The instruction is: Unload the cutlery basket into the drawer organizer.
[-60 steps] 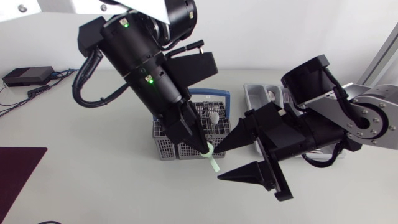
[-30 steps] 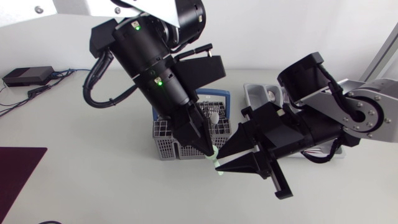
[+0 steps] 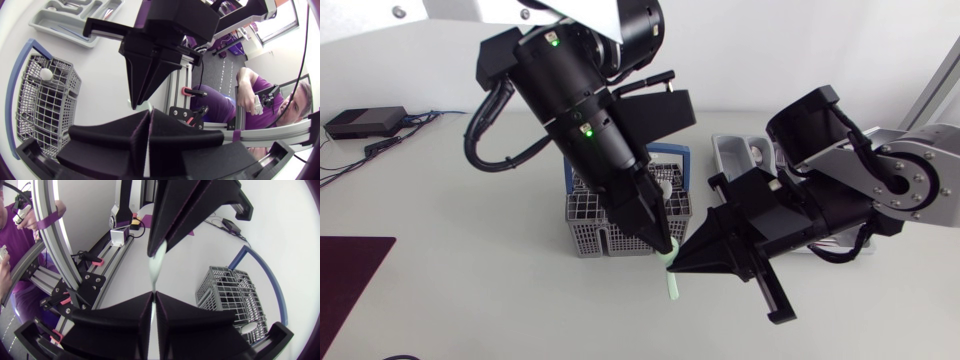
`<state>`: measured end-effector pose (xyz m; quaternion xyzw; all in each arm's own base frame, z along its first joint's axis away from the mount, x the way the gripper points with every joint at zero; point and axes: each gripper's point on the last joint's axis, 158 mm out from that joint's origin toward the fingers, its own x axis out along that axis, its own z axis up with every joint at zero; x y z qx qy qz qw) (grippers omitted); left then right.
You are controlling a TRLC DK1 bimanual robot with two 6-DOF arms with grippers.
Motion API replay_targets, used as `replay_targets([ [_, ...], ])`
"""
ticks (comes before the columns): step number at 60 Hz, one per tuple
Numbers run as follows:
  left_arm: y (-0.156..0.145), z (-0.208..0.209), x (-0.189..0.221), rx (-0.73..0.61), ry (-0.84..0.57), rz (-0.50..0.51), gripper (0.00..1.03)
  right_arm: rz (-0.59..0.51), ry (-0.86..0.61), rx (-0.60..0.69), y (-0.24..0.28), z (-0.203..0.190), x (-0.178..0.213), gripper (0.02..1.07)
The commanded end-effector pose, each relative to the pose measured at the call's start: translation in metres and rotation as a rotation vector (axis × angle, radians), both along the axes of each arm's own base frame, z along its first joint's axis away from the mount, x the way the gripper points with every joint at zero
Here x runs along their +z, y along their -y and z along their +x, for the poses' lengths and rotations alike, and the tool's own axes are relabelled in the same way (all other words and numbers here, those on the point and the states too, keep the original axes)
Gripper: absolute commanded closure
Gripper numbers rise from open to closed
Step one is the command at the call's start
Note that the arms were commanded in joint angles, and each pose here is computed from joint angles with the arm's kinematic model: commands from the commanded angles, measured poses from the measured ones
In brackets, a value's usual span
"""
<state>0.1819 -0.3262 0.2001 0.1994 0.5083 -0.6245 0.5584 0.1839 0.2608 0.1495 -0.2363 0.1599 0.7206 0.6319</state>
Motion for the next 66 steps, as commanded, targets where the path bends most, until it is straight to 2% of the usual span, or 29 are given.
replay_targets([
  [1,0.007,0.018,0.013,0.051,0.01,-0.035,0.67,-0.012,-0.023,0.02,0.001,-0.008,-0.003,1.01],
  [3,0.007,0.021,0.015,0.063,0.013,-0.039,0.6,-0.013,-0.027,0.019,0.001,-0.009,-0.003,1.01],
  [4,0.007,0.024,0.016,0.076,0.014,-0.041,0.51,-0.015,-0.029,0.017,0.002,-0.01,-0.003,1.01],
  [5,0.007,0.024,0.018,0.077,0.016,-0.044,0.49,-0.016,-0.032,0.016,0.002,-0.01,-0.004,1.01],
  [7,0.008,0.028,0.022,0.095,0.02,-0.054,0.36,-0.016,-0.033,0.013,0.003,-0.011,-0.003,1.01],
  [17,0.012,0.053,0.034,0.2,0.037,-0.095,0.2,-0.033,-0.04,-0.017,0.012,-0.01,-0.007,1.01],
  [28,0.007,0.087,0.035,0.351,0.033,-0.108,0.2,-0.079,-0.006,-0.139,0.037,0.012,-0.013,1.01],
  [41,-0.012,0.123,0.0,0.522,0.084,0.01,0.2,-0.179,0.096,-0.369,0.085,0.057,-0.032,1.01],
  [48,-0.019,0.132,-0.01,0.595,0.093,0.043,0.2,-0.229,0.16,-0.477,0.113,0.074,-0.045,1.01],
  [66,-0.019,0.142,-0.032,0.684,0.128,0.088,0.2,-0.327,0.253,-0.705,0.202,0.104,-0.049,1.01],
])
